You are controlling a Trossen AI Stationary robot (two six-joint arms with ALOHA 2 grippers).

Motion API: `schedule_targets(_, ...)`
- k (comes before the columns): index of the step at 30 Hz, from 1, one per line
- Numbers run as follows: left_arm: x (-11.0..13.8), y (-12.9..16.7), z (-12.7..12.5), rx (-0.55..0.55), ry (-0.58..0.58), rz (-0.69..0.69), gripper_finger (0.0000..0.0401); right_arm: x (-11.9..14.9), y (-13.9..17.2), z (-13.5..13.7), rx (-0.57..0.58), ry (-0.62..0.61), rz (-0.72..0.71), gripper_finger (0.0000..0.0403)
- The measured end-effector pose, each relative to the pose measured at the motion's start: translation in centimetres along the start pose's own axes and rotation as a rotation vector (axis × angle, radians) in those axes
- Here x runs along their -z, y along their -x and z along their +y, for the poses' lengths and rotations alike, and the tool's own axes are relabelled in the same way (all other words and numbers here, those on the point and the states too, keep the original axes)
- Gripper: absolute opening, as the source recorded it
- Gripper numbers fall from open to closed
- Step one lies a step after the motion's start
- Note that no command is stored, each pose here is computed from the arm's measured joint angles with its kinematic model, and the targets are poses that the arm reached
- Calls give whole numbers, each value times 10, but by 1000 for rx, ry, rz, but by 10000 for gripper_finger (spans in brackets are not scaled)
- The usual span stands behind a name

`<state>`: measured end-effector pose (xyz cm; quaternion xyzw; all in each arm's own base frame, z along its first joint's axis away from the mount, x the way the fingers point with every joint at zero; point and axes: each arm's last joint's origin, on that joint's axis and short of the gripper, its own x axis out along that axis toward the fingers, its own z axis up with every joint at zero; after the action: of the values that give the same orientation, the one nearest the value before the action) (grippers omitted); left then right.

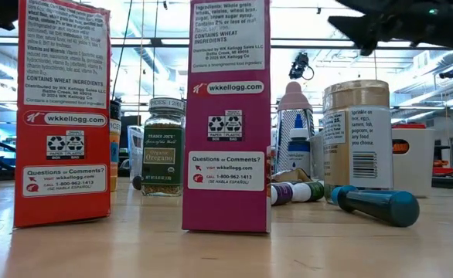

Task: Pick & Place Kitchen Items
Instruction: Put the green seasoning bottle into the transparent bin

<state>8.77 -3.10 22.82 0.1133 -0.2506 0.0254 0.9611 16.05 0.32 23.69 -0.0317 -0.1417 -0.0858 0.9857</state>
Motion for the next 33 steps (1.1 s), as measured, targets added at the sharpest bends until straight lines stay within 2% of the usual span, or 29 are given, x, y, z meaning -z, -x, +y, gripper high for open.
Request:
schedule_targets(5, 4, -6, -5, 9, -27, 23, 202, 5, -19, 5, -6, 45, 62, 286)
schedule_targets(10, 9, -10, -8, 11, -43, 57, 202, 8, -24, 6, -9, 80, 88, 286)
schedule_targets(20, 8, -17, -11, -11, 19, 59, 202, 3, -25, 6, -2, 75, 36, 285)
schedule_targets(33, 4, -83, -39, 62, -10, 227, 202, 3, -25, 6, -2, 68, 36, 285)
